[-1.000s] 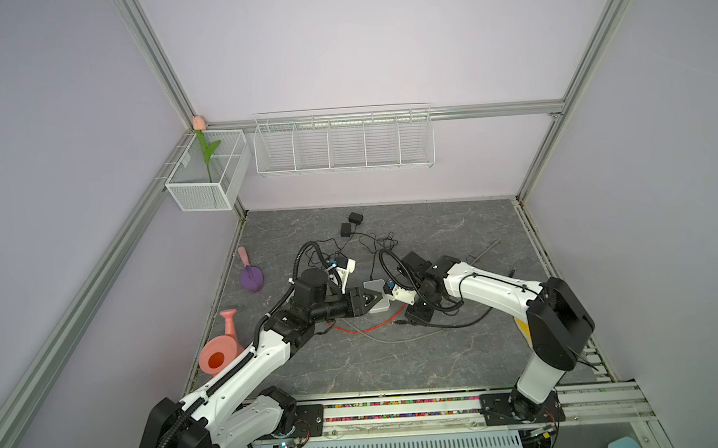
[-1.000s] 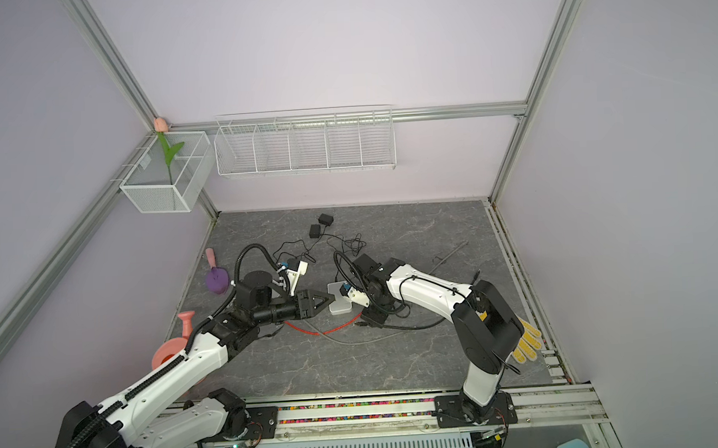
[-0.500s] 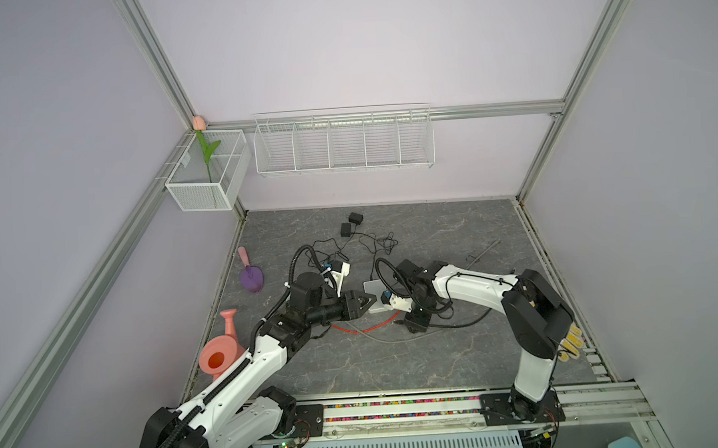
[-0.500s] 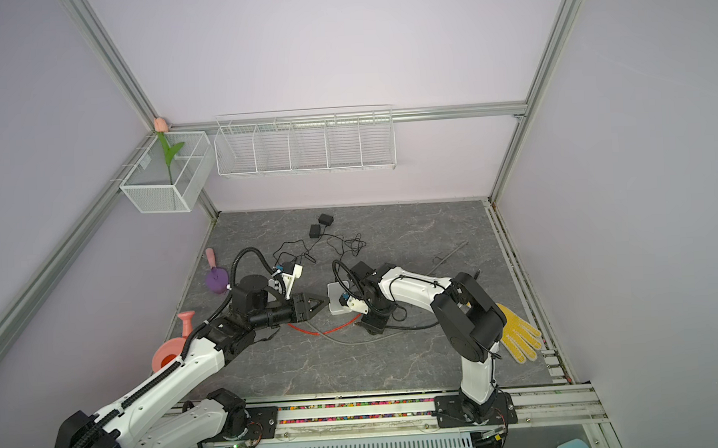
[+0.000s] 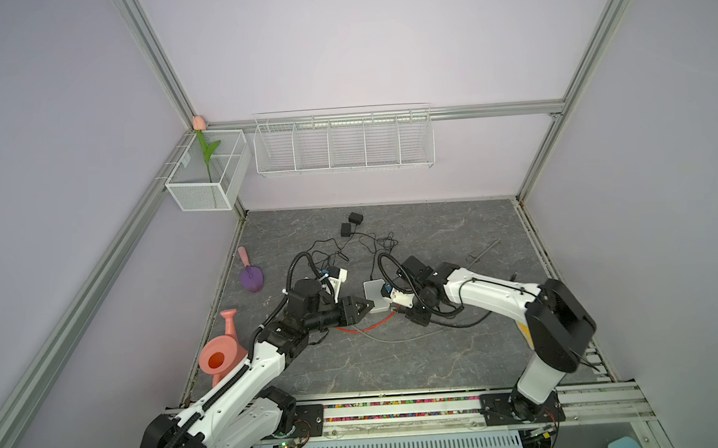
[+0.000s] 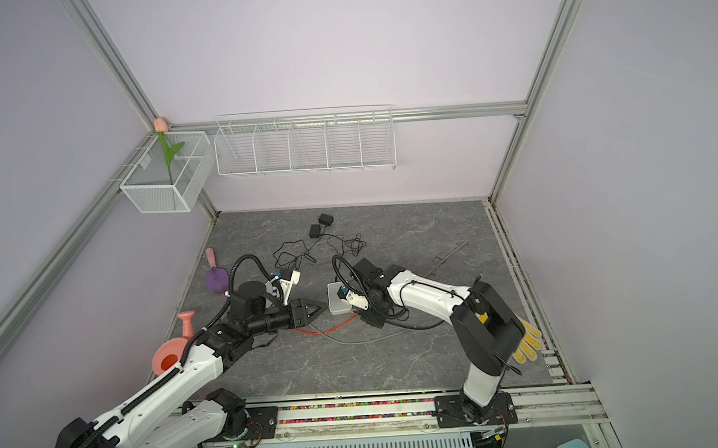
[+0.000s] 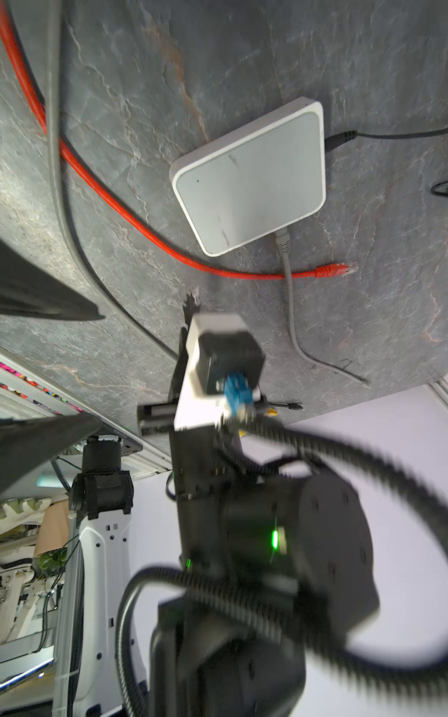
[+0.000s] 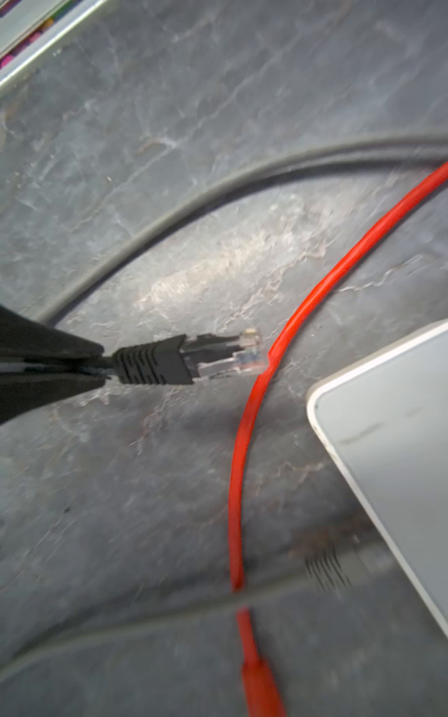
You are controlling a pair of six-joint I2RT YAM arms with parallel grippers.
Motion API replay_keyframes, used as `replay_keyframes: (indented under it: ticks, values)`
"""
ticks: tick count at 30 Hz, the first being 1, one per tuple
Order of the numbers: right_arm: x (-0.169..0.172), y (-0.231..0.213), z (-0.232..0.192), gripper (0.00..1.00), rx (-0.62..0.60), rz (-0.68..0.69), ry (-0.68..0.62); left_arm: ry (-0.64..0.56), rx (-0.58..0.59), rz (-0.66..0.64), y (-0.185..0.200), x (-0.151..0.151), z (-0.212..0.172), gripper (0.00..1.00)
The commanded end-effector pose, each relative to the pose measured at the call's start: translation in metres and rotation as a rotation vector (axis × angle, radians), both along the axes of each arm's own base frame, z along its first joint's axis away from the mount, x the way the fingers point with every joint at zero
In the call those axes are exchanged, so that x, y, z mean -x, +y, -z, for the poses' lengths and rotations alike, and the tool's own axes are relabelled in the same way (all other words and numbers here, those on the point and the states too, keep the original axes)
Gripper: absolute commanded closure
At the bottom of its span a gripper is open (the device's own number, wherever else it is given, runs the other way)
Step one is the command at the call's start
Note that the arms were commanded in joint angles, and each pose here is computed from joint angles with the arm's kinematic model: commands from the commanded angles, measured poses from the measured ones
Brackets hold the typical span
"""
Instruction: Insert the plug into the switch port
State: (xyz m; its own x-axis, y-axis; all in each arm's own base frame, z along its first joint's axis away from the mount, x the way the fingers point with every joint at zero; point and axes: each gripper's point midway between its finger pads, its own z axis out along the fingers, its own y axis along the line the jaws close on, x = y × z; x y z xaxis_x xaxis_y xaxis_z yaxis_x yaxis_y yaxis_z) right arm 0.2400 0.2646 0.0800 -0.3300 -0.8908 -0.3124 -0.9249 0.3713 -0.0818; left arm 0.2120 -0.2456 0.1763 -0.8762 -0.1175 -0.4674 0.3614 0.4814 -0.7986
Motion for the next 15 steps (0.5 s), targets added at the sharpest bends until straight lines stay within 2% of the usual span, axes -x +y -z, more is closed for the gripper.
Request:
replay_keyframes:
  ticks: [1, 6, 15]
  values:
    - [-0.007, 0.007, -0.042, 0.93, -0.086, 0.009, -0.198, 0.017, 0.070, 0.033, -0.009, -0.002, -0.001, 0.59]
    - [0.001, 0.009, -0.069, 0.93, -0.123, -0.012, -0.359, 0.049, 0.142, 0.050, -0.022, -0.010, -0.005, 0.59]
    - [0.011, 0.005, -0.076, 0.93, -0.125, -0.019, -0.411, 0.062, 0.211, 0.130, -0.043, -0.010, -0.023, 0.58]
